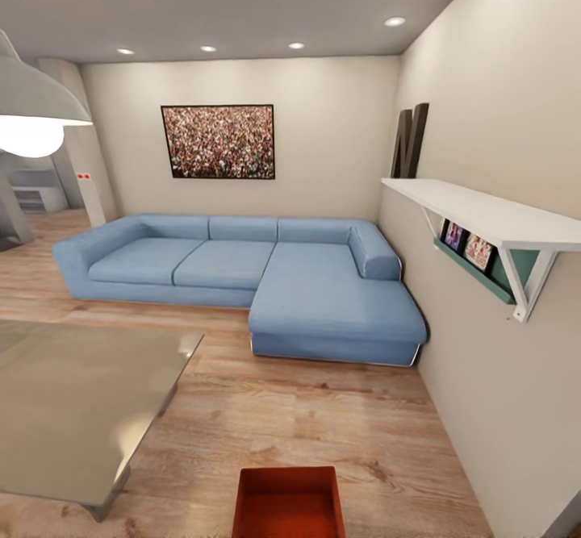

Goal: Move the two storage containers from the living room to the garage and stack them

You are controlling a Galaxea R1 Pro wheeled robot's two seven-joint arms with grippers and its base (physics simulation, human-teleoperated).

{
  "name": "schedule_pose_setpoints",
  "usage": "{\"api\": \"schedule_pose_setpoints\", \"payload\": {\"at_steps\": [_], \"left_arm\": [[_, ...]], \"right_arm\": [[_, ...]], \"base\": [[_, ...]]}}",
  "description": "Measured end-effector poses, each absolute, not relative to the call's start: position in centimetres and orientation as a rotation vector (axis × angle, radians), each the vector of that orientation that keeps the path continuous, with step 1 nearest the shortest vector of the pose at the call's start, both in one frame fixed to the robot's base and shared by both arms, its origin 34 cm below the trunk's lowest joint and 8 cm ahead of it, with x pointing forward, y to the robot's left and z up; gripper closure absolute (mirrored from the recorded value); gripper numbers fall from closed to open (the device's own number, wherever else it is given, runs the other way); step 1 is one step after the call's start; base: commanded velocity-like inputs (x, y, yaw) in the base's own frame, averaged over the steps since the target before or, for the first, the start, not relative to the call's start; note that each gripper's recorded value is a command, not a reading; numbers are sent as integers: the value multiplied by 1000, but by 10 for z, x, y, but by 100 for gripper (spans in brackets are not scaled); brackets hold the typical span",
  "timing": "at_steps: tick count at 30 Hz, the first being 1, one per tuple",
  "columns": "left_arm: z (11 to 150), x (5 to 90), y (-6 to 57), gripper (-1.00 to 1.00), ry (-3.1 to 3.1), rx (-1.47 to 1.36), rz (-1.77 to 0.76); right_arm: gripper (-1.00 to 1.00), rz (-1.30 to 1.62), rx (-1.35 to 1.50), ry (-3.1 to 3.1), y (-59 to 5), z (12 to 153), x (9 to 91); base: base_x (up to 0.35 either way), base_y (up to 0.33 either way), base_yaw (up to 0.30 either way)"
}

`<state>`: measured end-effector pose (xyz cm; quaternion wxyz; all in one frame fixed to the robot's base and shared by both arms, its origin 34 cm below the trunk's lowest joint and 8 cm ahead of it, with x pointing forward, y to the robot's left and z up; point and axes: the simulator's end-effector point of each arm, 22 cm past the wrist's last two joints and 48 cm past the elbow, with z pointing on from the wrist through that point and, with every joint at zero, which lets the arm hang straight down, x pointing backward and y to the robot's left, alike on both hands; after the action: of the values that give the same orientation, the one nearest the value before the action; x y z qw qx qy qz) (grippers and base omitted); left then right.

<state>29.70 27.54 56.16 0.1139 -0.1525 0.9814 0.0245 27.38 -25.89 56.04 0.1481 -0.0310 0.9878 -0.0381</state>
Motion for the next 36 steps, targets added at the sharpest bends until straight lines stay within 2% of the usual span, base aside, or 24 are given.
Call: {"api": "schedule_pose_setpoints", "payload": {"at_steps": [36], "left_arm": [[553,275,275,-100,2934,-451,86]], "right_arm": [[-100,-93,-98,2901,-257,553,252]], "base": [[0,0,0]]}}
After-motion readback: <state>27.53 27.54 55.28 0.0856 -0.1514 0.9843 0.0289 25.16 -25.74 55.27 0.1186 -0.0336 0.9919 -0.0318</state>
